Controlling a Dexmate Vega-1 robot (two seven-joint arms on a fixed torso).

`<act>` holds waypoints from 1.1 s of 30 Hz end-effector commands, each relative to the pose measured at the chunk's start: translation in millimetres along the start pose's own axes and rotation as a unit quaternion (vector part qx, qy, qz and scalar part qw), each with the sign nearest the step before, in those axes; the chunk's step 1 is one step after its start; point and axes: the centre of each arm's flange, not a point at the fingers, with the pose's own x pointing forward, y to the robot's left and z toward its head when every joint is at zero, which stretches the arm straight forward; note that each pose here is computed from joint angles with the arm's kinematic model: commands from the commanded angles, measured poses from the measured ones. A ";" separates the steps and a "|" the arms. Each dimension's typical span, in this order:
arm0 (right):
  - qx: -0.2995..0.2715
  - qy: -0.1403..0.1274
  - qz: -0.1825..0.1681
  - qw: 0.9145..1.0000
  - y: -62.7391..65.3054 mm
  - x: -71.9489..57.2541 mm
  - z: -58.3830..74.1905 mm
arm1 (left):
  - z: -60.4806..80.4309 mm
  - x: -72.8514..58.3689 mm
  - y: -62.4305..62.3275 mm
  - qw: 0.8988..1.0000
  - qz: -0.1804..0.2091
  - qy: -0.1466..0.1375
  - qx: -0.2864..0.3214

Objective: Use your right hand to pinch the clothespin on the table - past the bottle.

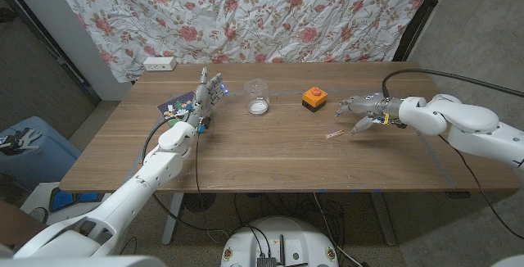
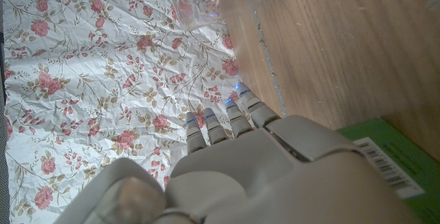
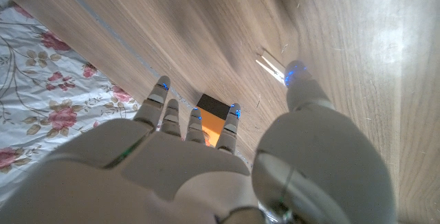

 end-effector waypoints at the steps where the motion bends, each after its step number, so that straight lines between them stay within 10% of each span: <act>1: -0.011 -0.006 0.017 1.000 12.1 9.5 2.5 | -0.2 0.2 -0.4 1.000 0.000 0.000 0.000; 33: -0.028 -0.009 0.026 0.999 16.0 22.9 0.4 | -0.1 0.1 -0.1 1.000 0.000 0.000 0.000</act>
